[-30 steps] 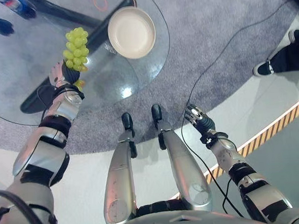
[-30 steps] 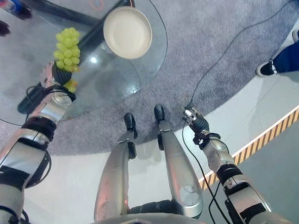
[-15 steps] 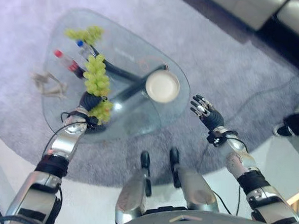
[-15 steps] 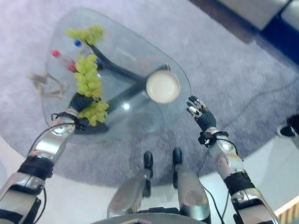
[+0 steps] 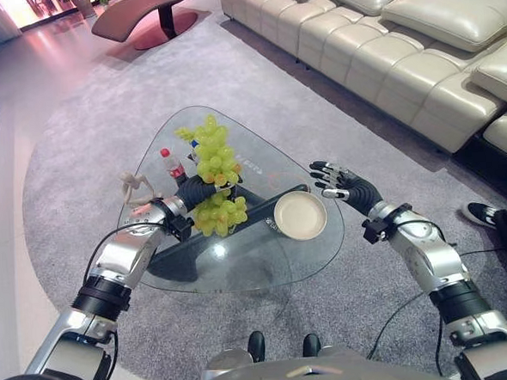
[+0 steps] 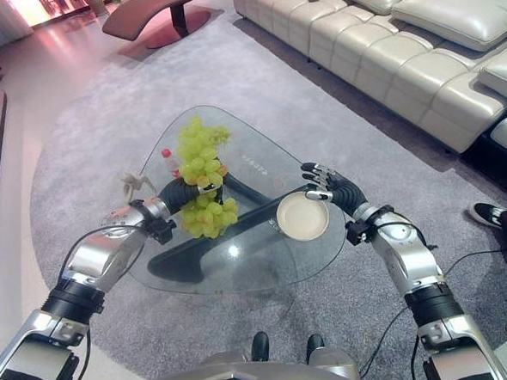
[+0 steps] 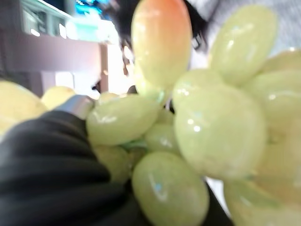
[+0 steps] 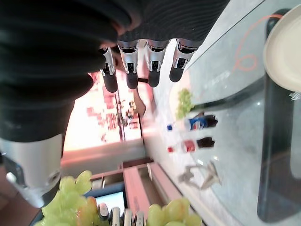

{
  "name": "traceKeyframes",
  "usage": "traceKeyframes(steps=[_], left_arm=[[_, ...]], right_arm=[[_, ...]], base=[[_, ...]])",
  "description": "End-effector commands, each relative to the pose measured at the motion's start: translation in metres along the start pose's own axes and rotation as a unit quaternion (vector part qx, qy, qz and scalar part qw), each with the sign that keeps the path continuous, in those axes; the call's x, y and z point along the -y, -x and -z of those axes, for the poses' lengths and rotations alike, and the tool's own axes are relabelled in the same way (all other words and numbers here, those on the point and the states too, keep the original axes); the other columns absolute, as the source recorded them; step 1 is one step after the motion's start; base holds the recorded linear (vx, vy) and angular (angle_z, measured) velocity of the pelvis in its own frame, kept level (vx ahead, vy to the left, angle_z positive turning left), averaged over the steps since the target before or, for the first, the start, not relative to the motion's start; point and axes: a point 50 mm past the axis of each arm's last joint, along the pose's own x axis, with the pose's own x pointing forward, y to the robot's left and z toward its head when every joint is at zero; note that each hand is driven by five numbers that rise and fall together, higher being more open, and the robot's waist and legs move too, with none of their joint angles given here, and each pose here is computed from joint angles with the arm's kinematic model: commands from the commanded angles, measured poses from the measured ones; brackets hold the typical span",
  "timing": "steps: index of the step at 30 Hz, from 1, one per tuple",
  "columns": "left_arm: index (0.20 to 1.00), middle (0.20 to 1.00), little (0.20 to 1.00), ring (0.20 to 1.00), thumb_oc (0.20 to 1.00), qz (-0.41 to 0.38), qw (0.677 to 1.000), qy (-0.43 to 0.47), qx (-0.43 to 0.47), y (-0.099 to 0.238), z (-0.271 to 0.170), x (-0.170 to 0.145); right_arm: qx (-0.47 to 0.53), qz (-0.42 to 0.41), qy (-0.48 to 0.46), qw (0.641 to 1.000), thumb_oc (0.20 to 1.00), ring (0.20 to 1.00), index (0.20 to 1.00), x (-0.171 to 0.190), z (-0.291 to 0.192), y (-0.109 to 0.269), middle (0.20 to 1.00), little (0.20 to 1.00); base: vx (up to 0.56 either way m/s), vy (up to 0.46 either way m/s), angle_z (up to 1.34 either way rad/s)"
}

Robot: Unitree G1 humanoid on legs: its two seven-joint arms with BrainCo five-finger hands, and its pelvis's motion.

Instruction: Pick up fruits into the plate

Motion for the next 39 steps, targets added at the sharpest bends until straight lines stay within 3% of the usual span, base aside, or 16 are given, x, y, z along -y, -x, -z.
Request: traceKeyframes(steps=[1,13,39], left_arm=[[0.2,0.2,0.2,0.2,0.2,0.068,0.994,-0.006,0.083,-0.016,-0.046,0.01],[0.2,0.2,0.2,0.2,0.2,0.125,0.98,0.04,0.148,-0.036,-0.067,0.042],[0.2,0.2,0.2,0.2,0.2,0.143,0.973,0.052,0.177,-0.037,-0.062,0.06]], right_arm=[[0.022,-0.056,-0.008,0.998,1.0,1.0,1.0,-0.012,-0.012,-0.008,1.0,1.0],[0.027,-0.172,-0.089,0.981,1.0,1.0,1.0,-0.068,-0.009,-0.034,1.0,1.0],[0.054,-0.342,-0.272,0.898,1.0,1.0,1.0,-0.137,-0.011,-0.035,1.0,1.0]], base=[[-0.01,-0.003,0.07],[0.0,0.0,0.0],[0.0,0.0,0.0]])
